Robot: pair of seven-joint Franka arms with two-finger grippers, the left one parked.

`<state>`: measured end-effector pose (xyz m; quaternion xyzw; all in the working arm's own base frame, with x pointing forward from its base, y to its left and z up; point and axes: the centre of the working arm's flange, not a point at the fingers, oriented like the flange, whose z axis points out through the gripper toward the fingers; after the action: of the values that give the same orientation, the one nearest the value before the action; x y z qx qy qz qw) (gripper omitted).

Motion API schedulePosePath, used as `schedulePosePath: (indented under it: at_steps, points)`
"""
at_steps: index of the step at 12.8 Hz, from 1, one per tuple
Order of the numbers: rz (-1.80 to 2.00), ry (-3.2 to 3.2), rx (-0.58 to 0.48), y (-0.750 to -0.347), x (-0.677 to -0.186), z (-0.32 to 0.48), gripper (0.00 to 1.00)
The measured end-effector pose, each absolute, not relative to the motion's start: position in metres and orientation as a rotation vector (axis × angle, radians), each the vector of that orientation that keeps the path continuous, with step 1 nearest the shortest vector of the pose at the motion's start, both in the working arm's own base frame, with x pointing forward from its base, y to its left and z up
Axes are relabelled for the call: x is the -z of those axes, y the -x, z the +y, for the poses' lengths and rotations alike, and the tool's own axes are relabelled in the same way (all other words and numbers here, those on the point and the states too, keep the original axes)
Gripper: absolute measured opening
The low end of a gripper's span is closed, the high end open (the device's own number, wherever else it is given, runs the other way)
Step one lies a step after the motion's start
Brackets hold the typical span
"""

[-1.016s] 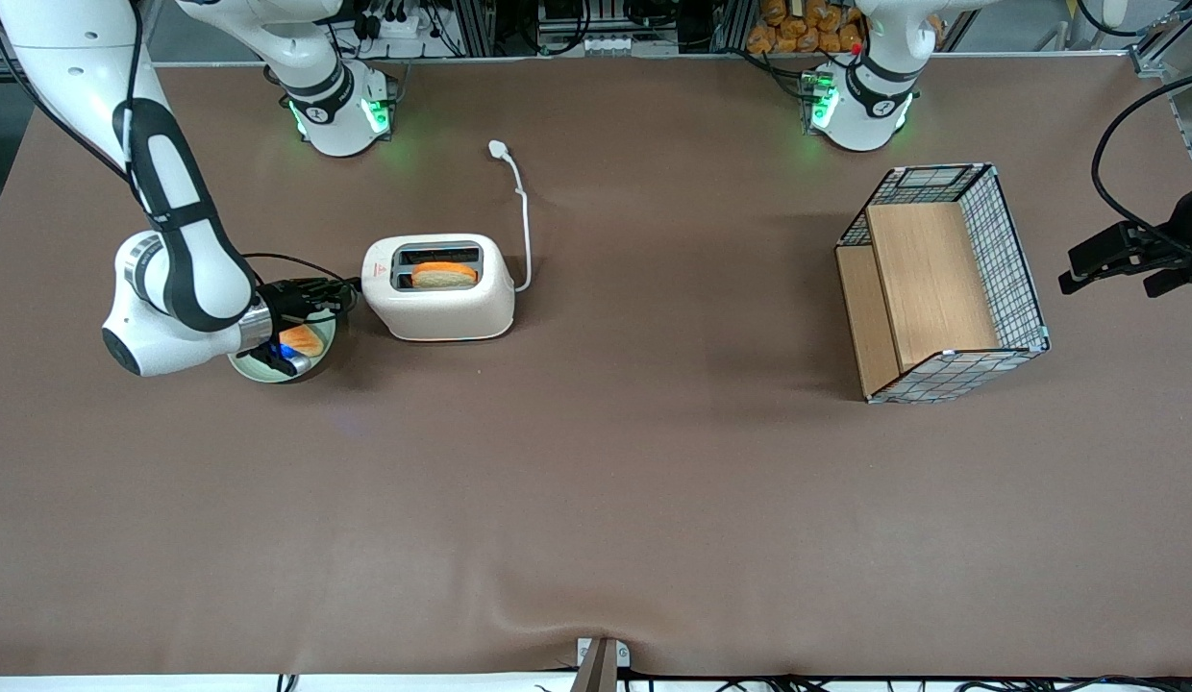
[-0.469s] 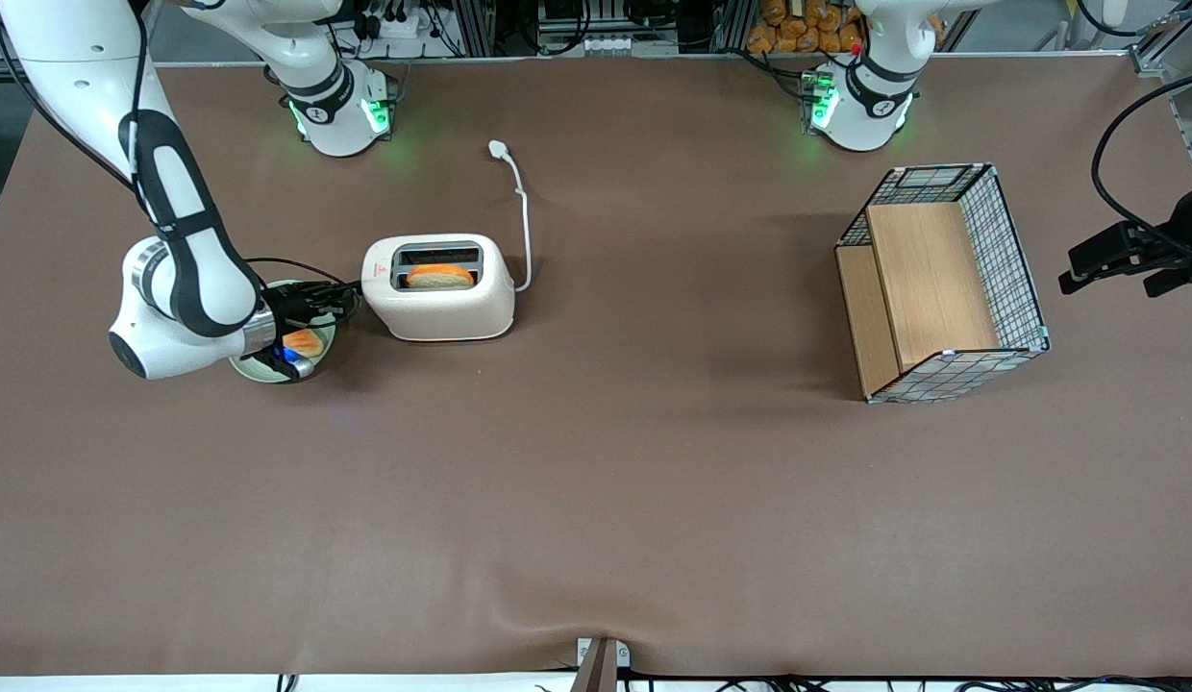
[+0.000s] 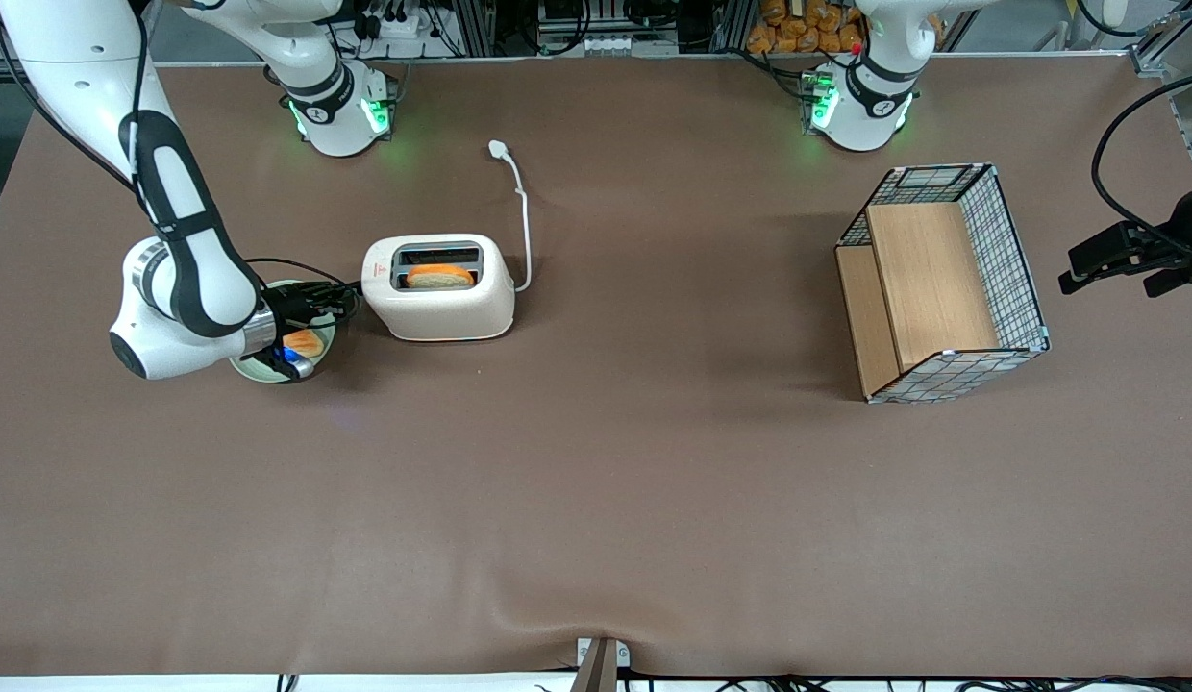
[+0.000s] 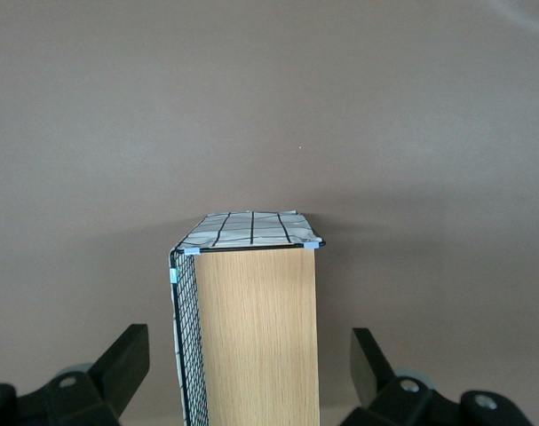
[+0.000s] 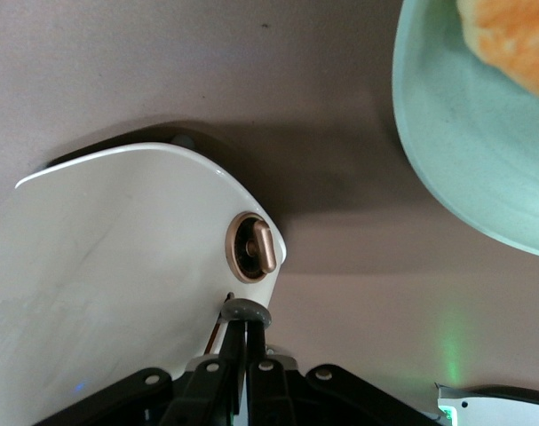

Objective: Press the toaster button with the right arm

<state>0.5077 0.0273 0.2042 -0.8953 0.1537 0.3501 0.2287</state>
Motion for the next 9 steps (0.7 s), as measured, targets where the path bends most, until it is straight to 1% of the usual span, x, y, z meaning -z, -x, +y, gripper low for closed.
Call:
schedulePosePath:
  at_steps: [3, 5, 6, 7, 8, 9]
  points:
    - [0.42, 2.476, -0.936, -0.513, -0.208, 0.028, 0.1]
    - [0.417, 2.5, -0.869, -0.527, -0.219, 0.025, 0.12]
    - [0.416, 2.51, -0.836, -0.535, -0.228, 0.021, 0.19]
    - [0.417, 2.523, -0.804, -0.543, -0.238, 0.015, 0.19]
    - [0.415, 2.542, -0.773, -0.55, -0.249, 0.007, 0.26]
    - [0.408, 2.566, -0.738, -0.558, -0.26, -0.002, 0.37]
